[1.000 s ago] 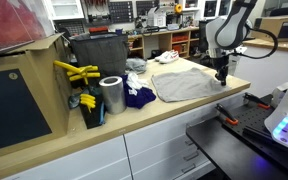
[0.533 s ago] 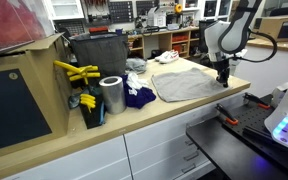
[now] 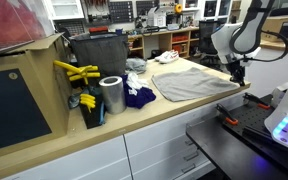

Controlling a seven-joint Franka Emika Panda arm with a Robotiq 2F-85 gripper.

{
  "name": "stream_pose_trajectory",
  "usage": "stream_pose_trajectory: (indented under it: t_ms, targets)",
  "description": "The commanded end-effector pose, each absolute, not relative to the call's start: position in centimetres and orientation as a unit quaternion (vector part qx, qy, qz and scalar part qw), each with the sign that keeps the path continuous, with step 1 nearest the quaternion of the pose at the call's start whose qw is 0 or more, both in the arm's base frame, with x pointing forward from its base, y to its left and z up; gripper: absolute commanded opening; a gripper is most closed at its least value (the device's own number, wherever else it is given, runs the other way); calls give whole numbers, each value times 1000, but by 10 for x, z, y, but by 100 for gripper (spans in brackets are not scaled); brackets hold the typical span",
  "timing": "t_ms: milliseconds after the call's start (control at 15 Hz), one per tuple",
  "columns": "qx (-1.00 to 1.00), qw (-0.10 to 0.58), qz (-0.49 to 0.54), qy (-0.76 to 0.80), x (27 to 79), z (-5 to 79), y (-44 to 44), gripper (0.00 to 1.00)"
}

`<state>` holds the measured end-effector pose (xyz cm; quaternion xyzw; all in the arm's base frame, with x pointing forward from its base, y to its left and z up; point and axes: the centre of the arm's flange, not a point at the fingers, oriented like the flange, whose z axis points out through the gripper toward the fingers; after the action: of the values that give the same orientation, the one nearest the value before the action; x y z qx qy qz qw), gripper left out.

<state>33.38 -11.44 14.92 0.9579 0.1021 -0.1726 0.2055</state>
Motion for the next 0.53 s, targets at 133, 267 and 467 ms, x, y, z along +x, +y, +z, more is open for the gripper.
stream_pose_trajectory:
  t_ms: [133,267,467]
  targets:
    - [951,228,-205,46,301,165,-123,0]
    - [957,218,-186,51,307,178,-114,0]
    - [965,212,-143,58,332,202,-98,0]
